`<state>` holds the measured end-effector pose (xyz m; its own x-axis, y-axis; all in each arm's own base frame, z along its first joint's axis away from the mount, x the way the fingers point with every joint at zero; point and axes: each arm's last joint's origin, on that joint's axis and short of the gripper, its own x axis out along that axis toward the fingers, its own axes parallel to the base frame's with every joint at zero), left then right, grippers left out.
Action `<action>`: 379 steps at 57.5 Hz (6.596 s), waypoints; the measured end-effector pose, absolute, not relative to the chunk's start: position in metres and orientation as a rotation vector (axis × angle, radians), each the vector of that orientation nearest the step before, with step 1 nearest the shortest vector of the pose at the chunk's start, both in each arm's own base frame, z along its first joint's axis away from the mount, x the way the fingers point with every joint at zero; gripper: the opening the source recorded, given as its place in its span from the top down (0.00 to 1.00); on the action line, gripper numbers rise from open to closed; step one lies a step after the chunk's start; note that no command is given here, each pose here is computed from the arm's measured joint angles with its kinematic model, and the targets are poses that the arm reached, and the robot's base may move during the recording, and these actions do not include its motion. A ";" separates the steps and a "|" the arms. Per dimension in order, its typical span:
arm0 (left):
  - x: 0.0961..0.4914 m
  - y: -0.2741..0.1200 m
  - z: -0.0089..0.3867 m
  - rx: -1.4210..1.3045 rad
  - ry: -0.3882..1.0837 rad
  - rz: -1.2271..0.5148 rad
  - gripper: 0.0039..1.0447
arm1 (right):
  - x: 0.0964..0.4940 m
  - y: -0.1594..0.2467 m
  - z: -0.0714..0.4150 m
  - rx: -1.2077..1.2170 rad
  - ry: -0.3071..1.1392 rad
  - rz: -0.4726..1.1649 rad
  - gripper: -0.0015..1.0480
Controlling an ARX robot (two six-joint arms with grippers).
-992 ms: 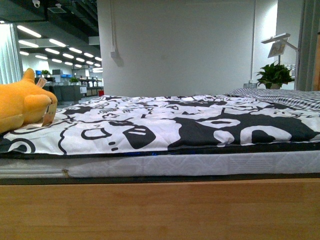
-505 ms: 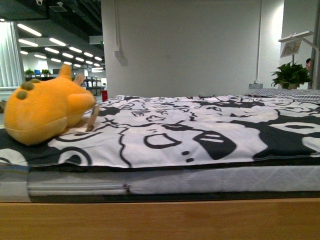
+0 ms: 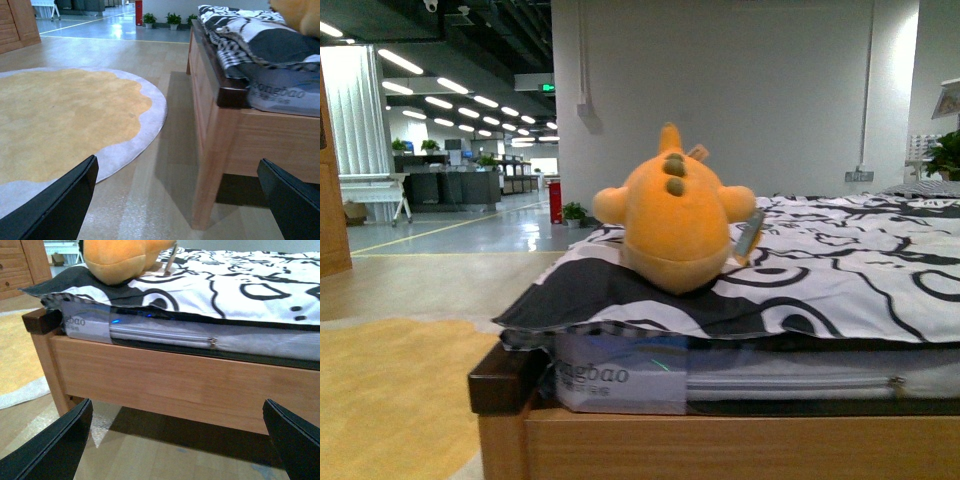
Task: Put away toys
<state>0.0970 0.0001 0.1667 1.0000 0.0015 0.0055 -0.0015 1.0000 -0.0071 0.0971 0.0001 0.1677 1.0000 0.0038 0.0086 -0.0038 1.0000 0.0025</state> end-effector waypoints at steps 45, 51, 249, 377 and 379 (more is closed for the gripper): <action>0.097 0.000 0.167 -0.007 -0.006 0.000 0.05 | 0.107 -0.016 0.195 0.144 0.004 0.250 0.00; 0.097 0.000 0.167 -0.007 -0.006 0.000 0.05 | 0.127 -0.028 0.234 0.135 -0.082 0.209 0.00; 0.097 0.000 0.167 -0.007 -0.006 0.000 0.05 | 0.111 -0.008 0.190 0.078 -0.163 -0.024 0.83; 0.097 0.000 0.167 -0.007 -0.006 -0.001 0.05 | 0.111 -0.008 0.189 0.078 -0.160 -0.027 0.83; 0.097 0.000 0.167 -0.007 -0.006 0.000 0.05 | 0.111 -0.008 0.189 0.078 -0.160 -0.028 0.83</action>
